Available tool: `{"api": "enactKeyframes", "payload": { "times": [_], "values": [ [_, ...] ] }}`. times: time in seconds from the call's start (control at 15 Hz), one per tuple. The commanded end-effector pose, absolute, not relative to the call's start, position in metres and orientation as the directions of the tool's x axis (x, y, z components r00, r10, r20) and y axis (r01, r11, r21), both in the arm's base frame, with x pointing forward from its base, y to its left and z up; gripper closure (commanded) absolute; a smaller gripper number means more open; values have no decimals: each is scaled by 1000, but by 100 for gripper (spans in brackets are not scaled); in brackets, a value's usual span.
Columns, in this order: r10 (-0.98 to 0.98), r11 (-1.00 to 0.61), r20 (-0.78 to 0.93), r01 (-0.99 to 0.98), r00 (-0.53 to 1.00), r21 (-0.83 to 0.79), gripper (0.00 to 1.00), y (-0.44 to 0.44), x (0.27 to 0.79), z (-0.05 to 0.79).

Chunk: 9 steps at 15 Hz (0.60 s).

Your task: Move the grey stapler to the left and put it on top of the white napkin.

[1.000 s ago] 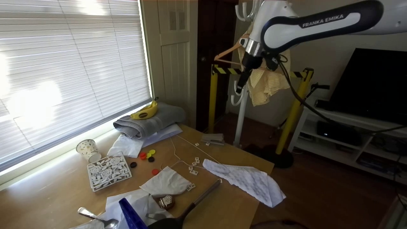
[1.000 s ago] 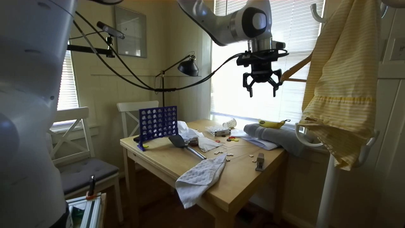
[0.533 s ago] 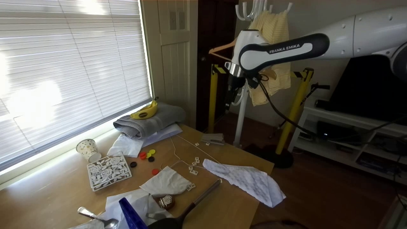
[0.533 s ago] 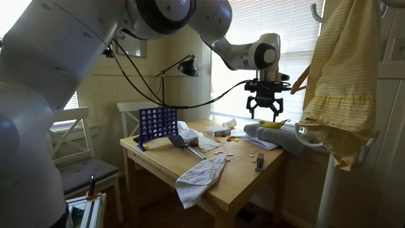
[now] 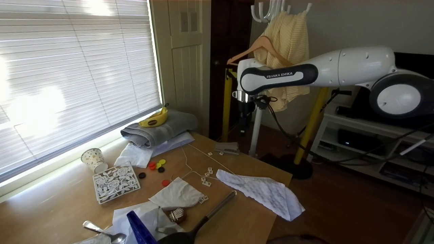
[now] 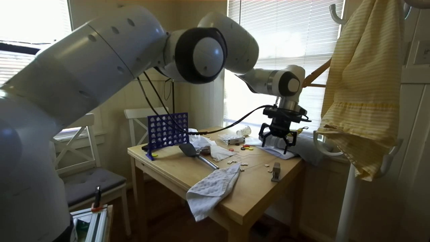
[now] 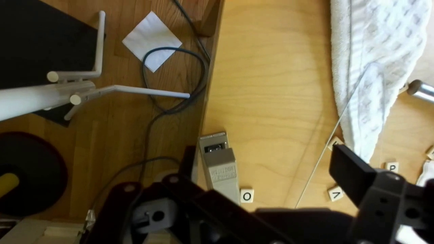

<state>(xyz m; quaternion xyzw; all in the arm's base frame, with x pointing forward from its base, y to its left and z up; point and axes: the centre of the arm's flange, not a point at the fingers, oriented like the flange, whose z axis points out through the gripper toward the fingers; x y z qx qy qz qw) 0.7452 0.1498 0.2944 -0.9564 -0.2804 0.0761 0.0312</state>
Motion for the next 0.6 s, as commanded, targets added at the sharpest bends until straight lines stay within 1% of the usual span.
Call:
{"api": "enactKeyframes", "payload": {
  "times": [0.0, 0.07, 0.13, 0.33, 0.4, 0.53],
  "values": [
    [514, -857, -204, 507, 833, -87, 0, 161, 790, 278],
    [532, -847, -207, 523, 821, -101, 0, 162, 790, 278],
    [531, -847, -185, 520, 827, -108, 0, 150, 749, 273],
    [532, -847, -193, 520, 824, -112, 0, 152, 751, 272],
    [506, -862, -182, 503, 843, -65, 0, 155, 745, 277],
    [478, -874, -164, 486, 863, 14, 0, 165, 751, 272]
  ]
}}
